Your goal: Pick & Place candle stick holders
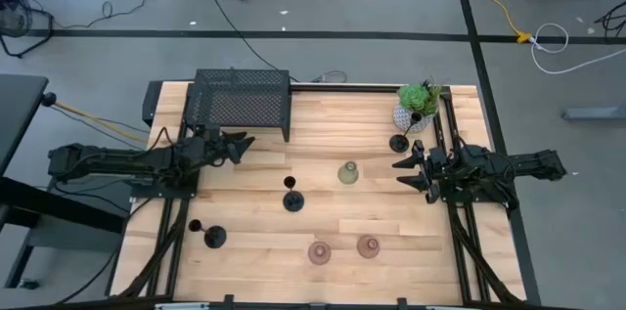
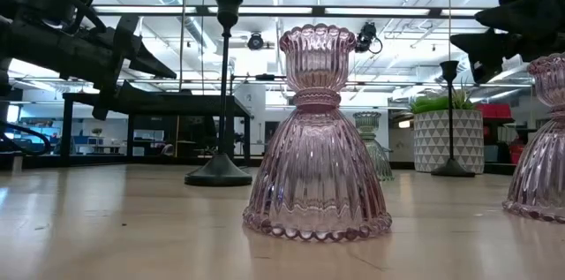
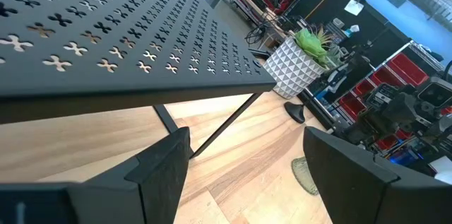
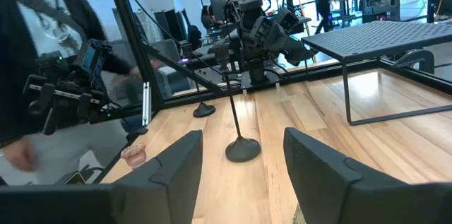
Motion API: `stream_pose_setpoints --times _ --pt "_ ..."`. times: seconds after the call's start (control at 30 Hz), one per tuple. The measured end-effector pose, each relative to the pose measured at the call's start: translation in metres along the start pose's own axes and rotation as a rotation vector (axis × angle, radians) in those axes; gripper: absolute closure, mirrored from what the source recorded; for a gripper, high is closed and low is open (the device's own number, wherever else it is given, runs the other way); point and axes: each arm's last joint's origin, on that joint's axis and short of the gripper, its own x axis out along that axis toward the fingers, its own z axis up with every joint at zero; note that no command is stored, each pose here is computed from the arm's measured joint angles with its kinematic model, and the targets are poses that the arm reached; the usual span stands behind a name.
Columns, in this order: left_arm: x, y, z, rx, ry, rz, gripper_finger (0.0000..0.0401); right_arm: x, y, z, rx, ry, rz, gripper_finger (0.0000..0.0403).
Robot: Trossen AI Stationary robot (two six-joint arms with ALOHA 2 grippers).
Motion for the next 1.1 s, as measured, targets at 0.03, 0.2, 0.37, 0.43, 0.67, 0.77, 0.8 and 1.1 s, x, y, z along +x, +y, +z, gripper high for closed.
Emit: stream_pose_setpoints --times 0.03,0.2,0.37,0.43,0.67,0.77,0.8,1.1 --pt "0.0000 0.0000 0.0000 0.000 0.000 0.000 0.0124 0.0000 0.0000 0.0000 0.000 0.000 0.000 0.0204" --pt "0.0000 0.0000 0.0000 0.000 0.000 0.000 0.0124 0.0000 0.0000 0.0000 0.000 0.000 0.000 0.0204" --pt "0.0000 0.0000 0.0001 0.000 0.000 0.000 0.0124 0.0000 0.0000 0.0000 0.000 0.000 0.000 0.0204" --pt "0.0000 0.0000 0.0000 0.000 0.000 0.000 0.0124 0.0000 0.0000 -0.0001 0.000 0.000 0.000 0.0204" --pt "0.0000 -0.0001 0.0001 -0.001 0.000 0.000 0.0124 0.0000 0.0000 0.0000 0.000 0.000 0.000 0.0204" --pt "0.0000 0.0000 0.0000 0.000 0.000 0.000 0.0124 0.0000 0.0000 0.0000 0.000 0.000 0.000 0.0204" --pt "0.0000 0.0000 0.0001 0.000 0.000 0.000 0.0124 0.0000 0.0000 0.0000 0.000 0.000 0.000 0.0204" --pt "-0.0002 -0.0043 0.0049 -0.064 -0.050 -0.038 0.0124 0.0000 0.0000 0.0000 0.000 0.000 -0.001 0.0204"
